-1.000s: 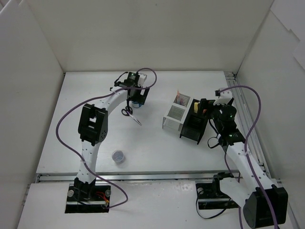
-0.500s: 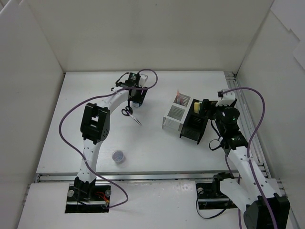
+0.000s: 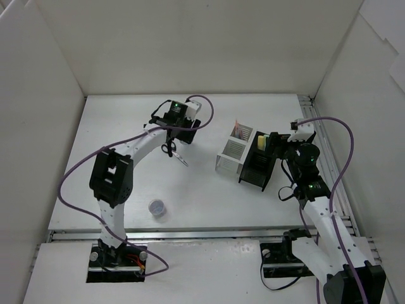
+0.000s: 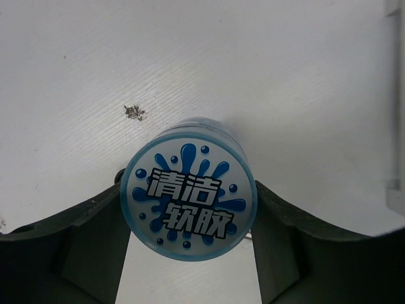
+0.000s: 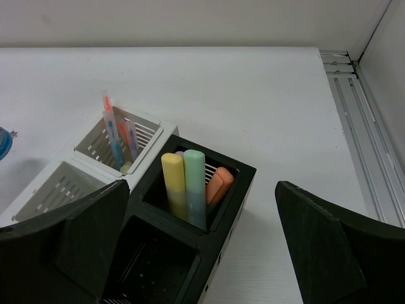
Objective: Sort the stationery into containers
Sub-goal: Pick up the stationery from the center of the board, then place the stationery in the storage box.
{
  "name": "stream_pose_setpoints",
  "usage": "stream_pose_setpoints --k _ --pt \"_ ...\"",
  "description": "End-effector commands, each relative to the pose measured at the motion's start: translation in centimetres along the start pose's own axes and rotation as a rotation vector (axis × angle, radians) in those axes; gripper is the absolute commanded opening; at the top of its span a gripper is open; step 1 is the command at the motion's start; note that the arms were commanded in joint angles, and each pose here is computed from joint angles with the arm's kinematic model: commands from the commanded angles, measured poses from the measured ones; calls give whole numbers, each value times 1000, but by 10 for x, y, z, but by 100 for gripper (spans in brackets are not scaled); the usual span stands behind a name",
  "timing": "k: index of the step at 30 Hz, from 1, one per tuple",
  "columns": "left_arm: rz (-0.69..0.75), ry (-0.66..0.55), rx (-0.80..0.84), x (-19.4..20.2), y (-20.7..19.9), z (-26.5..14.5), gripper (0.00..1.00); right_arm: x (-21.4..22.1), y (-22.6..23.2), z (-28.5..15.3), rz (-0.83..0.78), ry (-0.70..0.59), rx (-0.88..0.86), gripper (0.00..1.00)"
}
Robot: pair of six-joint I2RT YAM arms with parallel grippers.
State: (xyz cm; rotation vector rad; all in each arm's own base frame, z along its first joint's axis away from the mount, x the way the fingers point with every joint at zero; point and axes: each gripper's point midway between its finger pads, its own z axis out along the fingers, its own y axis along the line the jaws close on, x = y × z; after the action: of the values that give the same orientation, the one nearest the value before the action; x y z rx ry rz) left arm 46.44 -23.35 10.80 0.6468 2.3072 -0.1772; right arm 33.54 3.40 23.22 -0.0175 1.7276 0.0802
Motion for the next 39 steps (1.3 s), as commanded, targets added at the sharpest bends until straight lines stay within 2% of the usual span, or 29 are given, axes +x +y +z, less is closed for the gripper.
stream_pose_setpoints --k 1,5,11,18,24,33,37,39 --pt "32 -338 -15 -96 -8 -83 13 -30 3 -1 9 -98 -8 98" --pt "19 -377 67 -100 -30 -109 12 -30 4 -1 17 -104 -13 98" --pt "78 -421 202 -108 -86 -143 12 -20 1 1 34 -81 7 98" --pt "163 -433 317 -117 -146 -156 13 -20 -16 -5 71 -91 111 98" --pt "196 -428 340 -124 -178 -146 13 -18 -24 -10 84 -92 155 98" --pt "213 -350 246 -121 -193 -91 12 -16 -19 -11 78 -95 126 98" --pt "217 -288 246 -106 -197 -89 8 -16 -20 -11 75 -94 126 98" --pt "216 -300 252 -103 -199 -99 8 -15 -18 -10 76 -93 119 98"
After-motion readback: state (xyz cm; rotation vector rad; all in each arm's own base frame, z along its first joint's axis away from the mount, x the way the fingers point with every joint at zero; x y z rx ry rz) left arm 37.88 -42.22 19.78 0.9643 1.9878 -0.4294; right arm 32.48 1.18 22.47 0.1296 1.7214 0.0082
